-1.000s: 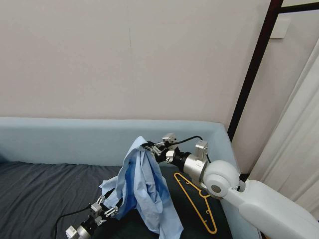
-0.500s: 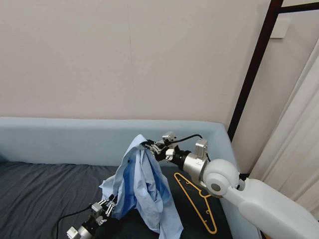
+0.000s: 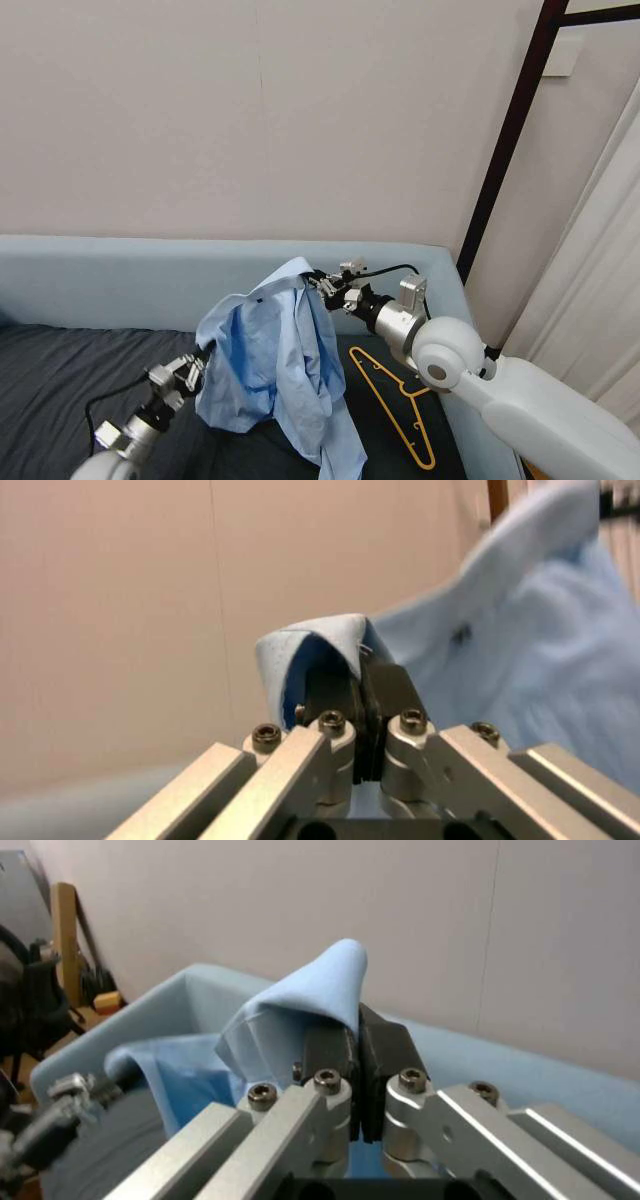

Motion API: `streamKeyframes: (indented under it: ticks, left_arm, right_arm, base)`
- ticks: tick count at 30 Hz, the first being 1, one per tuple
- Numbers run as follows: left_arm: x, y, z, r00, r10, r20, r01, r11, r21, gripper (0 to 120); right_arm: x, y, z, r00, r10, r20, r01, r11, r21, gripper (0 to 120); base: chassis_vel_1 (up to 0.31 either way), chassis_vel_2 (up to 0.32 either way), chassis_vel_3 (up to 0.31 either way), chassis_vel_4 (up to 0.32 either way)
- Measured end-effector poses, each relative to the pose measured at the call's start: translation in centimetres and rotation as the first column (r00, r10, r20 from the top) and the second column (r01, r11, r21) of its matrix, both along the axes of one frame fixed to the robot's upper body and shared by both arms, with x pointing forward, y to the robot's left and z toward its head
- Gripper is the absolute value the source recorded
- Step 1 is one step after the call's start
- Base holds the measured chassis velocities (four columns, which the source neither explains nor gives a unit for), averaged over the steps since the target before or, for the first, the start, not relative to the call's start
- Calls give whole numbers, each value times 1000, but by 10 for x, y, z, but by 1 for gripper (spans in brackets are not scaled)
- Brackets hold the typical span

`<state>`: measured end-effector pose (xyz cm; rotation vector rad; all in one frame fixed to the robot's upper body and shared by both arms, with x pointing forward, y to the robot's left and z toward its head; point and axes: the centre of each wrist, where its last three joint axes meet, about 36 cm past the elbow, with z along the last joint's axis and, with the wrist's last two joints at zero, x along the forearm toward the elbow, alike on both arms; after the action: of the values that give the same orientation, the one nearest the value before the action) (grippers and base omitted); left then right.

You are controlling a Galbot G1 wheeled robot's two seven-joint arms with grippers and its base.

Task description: Pick up the clothes from the sofa and hang them on the clothes hanger.

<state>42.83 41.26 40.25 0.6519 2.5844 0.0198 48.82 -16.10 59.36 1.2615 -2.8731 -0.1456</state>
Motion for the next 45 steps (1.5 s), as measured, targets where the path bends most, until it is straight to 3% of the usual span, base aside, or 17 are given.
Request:
streamKeyframes:
  ticks: [1, 2, 3, 5, 6, 7, 10, 16, 20, 24, 27, 28, 29, 31, 32, 36, 45]
  left_arm:
    - [0, 0, 0, 1000, 0, 0, 0, 1000, 0, 0]
    - [10, 3, 50, 998, -11, 60, 11, 1000, -1, 0]
    - [10, 3, 50, 998, -11, 60, 11, 1000, -1, 0]
    - [19, 8, 94, 994, -21, 106, 19, 1000, 17, 0]
    - [19, 8, 94, 994, -21, 106, 19, 1000, 17, 0]
    - [25, 16, 124, 991, -21, 135, 15, 999, 45, 0]
    - [35, 32, 173, 984, -9, 177, -10, 994, 105, 0]
    - [38, 41, 233, 975, 3, 223, -41, 985, 166, 0]
    - [31, 32, 263, 970, -11, 243, -43, 975, 219, 0]
    - [26, 21, 239, 980, -21, 198, -34, 963, 267, 0]
    - [16, 7, 178, 997, 9, 80, -32, 957, 287, 0]
    - [16, 7, 178, 997, 9, 80, -32, 957, 287, 0]
    - [9, 0, 154, 999, 22, 23, -28, 956, 291, 0]
    - [-8, -14, 111, 996, 36, -84, -9, 954, 300, 0]
    - [-8, -14, 111, 996, 36, -84, -9, 954, 300, 0]
    - [-37, -32, 49, 975, 65, -212, 13, 937, 349, 0]
    - [-38, -19, 18, 959, 133, -252, -24, 919, 392, 0]
  right_arm:
    - [0, 0, 0, 1000, 0, 0, 0, 1000, 0, 0]
    - [2, -4, 14, 999, -9, 38, 9, 1000, 10, 0]
    - [2, -4, 14, 999, -9, 38, 9, 1000, 10, 0]
    - [4, -8, 27, 997, -21, 74, 20, 1000, 16, 0]
    - [4, -8, 27, 997, -21, 74, 20, 1000, 16, 0]
    - [5, -12, 39, 994, -38, 104, 36, 999, 21, 0]
    - [9, -21, 66, 981, -78, 175, 73, 997, 36, 0]
    - [9, -39, 115, 958, -122, 261, 117, 993, 33, 0]
    - [-14, -49, 153, 967, -134, 215, 159, 982, -104, 0]
    - [-31, -42, 132, 977, -167, 134, 196, 949, -246, 0]
    - [-44, -32, 74, 975, -222, 18, 213, 909, -357, 0]
    - [-44, -32, 74, 975, -222, 18, 213, 909, -357, 0]
    - [-48, -29, 51, 970, -239, -35, 207, 899, -385, 0]
    - [-58, -24, 11, 956, -259, -138, 179, 888, -423, 0]
    - [-58, -24, 11, 956, -259, -138, 179, 888, -423, 0]
    - [-70, -13, -44, 908, -281, -311, 108, 874, -474, 0]
    - [-63, 8, -72, 862, -270, -430, 86, 912, -401, 5]
  base:
    - [0, 0, 0, 0]
    - [0, 0, 0, 0]
    - [0, 0, 0, 0]
    - [0, 0, 0, 0]
    - [0, 0, 0, 0]
    - [0, 0, 0, 0]
    - [0, 0, 0, 0]
    - [0, 0, 0, 0]
    - [0, 0, 0, 0]
    - [0, 0, 0, 0]
    - [0, 0, 0, 0]
    - [0, 0, 0, 0]
    - [0, 0, 0, 0]
    - [0, 0, 0, 0]
    - [0, 0, 0, 0]
    - [0, 0, 0, 0]
    - [0, 0, 0, 0]
